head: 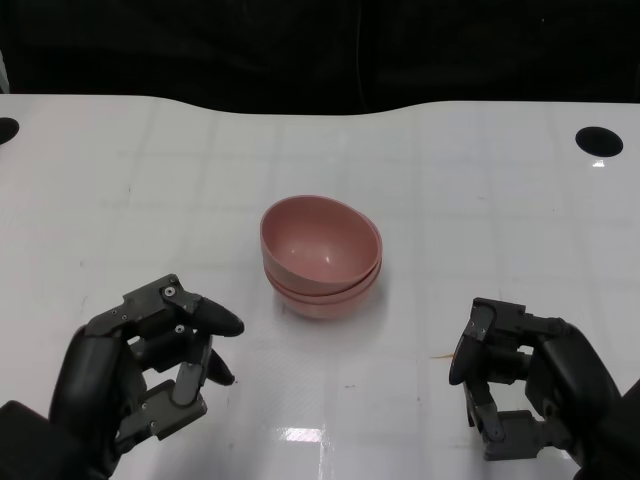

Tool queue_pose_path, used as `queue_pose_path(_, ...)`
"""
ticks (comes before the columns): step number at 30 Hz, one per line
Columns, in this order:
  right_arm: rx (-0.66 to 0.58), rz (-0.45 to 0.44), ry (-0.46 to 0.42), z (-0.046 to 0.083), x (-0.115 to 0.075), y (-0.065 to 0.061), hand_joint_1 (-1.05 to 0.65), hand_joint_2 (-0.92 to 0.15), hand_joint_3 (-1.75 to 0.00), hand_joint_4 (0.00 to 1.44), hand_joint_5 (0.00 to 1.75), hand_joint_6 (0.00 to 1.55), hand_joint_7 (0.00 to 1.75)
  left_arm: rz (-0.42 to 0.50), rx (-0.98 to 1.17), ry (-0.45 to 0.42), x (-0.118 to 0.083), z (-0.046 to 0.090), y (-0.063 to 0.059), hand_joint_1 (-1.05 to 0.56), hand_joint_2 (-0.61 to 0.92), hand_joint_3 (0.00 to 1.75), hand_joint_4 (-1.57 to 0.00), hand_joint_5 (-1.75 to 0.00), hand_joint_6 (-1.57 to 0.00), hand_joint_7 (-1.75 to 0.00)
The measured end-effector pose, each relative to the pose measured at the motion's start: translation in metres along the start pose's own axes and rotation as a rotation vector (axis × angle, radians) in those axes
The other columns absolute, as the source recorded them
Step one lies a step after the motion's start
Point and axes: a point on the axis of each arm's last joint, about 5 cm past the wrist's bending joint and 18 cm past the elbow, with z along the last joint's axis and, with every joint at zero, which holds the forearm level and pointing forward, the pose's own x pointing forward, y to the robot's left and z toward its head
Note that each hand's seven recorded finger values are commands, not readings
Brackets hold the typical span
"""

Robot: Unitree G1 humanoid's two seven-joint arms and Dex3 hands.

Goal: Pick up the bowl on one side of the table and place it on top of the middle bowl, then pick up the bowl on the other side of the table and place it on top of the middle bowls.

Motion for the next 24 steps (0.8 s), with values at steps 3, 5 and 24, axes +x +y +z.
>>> queue_pose_path(3,0.003,0.002,0.000,-0.0002,-0.0001,-0.0027,-0.03,-0.32,-1.53,0.90,1.73,0.85,1.40,-0.009,-0.037,0.023,0.0018,-0.0021,0.0018,-0.07,0.44,1.29,-0.84,-1.70,-0.85,-1.43)
queue_pose_path(5,0.005,0.003,-0.002,0.0000,0.0004,-0.0040,-0.03,-0.33,-1.52,0.90,1.72,0.85,1.39,-0.014,-0.059,0.033,0.0036,-0.0019,0.0032,-0.08,0.43,1.31,-0.84,-1.70,-0.85,-1.44)
queue_pose_path(24,0.010,0.020,0.002,-0.0007,0.0002,-0.0068,-0.02,-0.34,-1.48,0.89,1.66,0.85,1.35,-0.035,-0.103,0.058,0.0077,-0.0055,0.0026,-0.06,0.38,1.45,-0.89,-1.71,-0.88,-1.49)
